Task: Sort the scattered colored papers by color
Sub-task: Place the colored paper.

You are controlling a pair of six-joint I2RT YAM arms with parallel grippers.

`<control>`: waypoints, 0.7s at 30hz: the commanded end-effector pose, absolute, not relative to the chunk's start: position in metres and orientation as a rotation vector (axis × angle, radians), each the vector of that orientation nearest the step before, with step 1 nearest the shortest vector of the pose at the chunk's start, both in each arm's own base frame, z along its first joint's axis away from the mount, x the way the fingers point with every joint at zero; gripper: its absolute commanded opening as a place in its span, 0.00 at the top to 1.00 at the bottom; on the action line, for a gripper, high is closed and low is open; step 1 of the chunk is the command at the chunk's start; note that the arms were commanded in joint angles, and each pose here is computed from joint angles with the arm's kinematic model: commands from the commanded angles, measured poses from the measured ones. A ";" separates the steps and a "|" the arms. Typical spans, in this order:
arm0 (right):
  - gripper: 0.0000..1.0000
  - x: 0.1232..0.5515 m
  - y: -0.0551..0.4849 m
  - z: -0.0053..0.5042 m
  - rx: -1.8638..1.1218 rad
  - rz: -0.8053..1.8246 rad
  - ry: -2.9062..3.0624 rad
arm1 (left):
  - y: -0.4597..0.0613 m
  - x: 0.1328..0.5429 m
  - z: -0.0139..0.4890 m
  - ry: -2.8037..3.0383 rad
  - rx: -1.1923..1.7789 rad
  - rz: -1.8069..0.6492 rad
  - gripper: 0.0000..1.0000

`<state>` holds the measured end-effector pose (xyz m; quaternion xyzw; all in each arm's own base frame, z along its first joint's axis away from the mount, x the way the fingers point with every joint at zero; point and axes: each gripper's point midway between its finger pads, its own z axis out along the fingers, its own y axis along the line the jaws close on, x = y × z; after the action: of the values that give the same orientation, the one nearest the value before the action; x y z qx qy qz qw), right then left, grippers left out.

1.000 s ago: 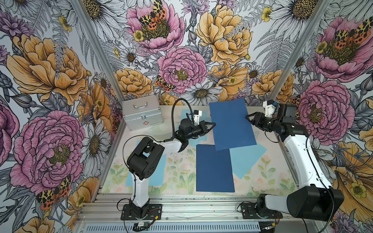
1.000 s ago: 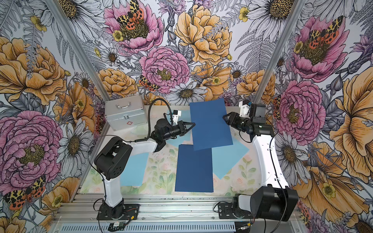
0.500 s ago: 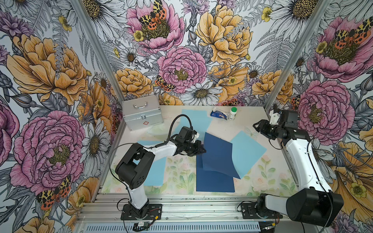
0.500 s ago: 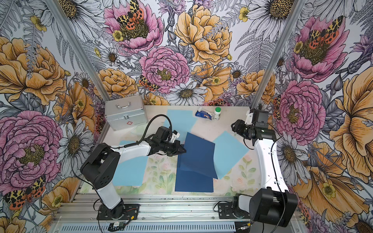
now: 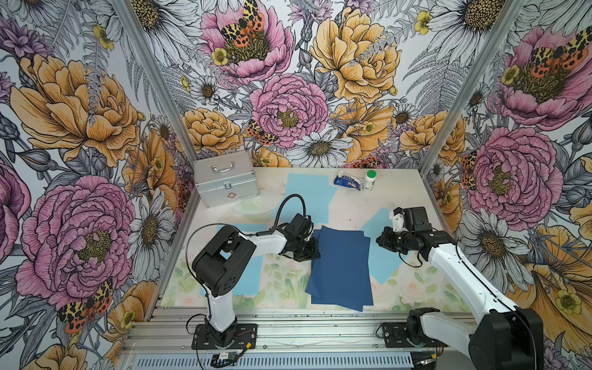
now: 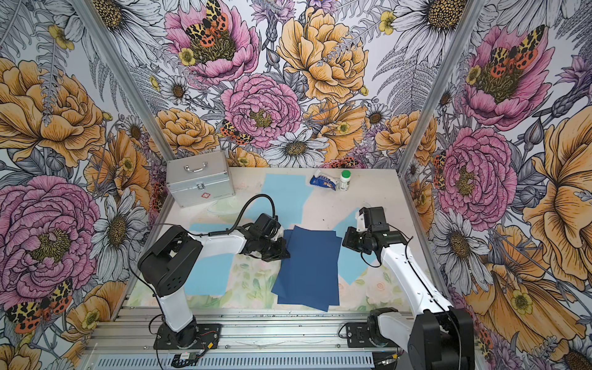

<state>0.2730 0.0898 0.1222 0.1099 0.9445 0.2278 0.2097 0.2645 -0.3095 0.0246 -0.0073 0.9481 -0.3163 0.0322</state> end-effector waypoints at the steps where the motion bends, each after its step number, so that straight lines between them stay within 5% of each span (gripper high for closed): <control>1: 1.00 0.289 0.097 0.127 0.282 0.603 2.559 | -0.306 0.275 0.043 2.813 -0.092 -0.956 1.00; 21: 1.00 0.273 0.125 0.066 0.198 0.512 2.726 | -0.307 0.255 0.026 2.798 -0.194 -0.911 1.00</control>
<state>0.2687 0.1254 0.0700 0.0667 0.9645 0.1917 0.1691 0.2479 -0.3096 0.0233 -0.0495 0.9477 -0.3074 0.0701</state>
